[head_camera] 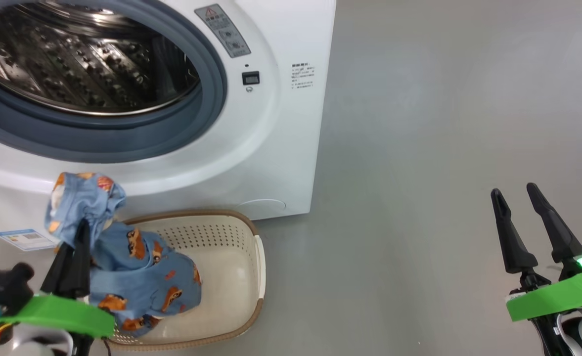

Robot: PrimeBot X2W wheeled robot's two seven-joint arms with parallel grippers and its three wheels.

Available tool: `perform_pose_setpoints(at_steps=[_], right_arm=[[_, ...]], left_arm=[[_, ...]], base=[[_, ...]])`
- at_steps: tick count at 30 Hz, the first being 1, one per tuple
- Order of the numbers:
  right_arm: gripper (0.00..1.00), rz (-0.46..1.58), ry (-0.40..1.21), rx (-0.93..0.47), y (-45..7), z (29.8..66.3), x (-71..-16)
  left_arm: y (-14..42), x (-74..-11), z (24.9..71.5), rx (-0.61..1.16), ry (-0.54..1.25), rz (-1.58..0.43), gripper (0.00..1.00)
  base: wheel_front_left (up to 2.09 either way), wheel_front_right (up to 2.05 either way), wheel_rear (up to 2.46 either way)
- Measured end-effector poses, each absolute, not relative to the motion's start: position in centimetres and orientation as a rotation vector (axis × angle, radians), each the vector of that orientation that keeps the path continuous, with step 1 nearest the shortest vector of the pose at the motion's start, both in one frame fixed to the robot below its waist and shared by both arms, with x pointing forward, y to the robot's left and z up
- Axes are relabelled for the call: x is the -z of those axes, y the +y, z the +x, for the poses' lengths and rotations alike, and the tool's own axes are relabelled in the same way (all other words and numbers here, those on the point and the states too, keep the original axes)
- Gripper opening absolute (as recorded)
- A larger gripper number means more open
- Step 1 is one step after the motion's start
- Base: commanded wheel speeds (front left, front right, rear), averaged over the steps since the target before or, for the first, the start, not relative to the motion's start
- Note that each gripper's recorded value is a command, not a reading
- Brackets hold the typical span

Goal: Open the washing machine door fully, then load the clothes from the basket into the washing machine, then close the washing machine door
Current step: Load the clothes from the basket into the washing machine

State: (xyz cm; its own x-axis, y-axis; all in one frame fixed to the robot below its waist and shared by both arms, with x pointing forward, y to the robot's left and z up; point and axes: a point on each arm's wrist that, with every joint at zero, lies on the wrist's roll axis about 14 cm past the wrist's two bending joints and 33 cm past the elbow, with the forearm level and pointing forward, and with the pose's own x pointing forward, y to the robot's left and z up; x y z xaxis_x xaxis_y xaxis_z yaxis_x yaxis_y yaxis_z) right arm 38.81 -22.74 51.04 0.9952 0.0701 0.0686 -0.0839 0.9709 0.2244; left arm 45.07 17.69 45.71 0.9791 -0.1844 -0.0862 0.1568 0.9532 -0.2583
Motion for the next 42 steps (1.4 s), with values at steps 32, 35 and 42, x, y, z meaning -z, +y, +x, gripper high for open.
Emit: perform_pose_setpoints(at_steps=[32, 35, 42], right_arm=[[1.00, 0.264, -0.033, -0.037, -23.1, 38.1, -49.8], [1.00, 0.272, -0.021, -0.029, -23.1, 38.3, -49.3], [1.00, 0.273, -0.018, -0.019, -23.3, 39.6, -48.9]], left_arm=[[17.9, -47.4, 44.8, 0.146, 0.043, -0.214, 0.00], [17.6, -47.6, 46.6, 0.147, 0.045, -0.205, 0.00], [16.6, -47.4, 51.2, 0.156, 0.071, -0.169, 0.00]], base=[[0.00, 0.00, 0.00], [0.00, 0.00, 0.00], [0.00, 0.00, 0.00]])
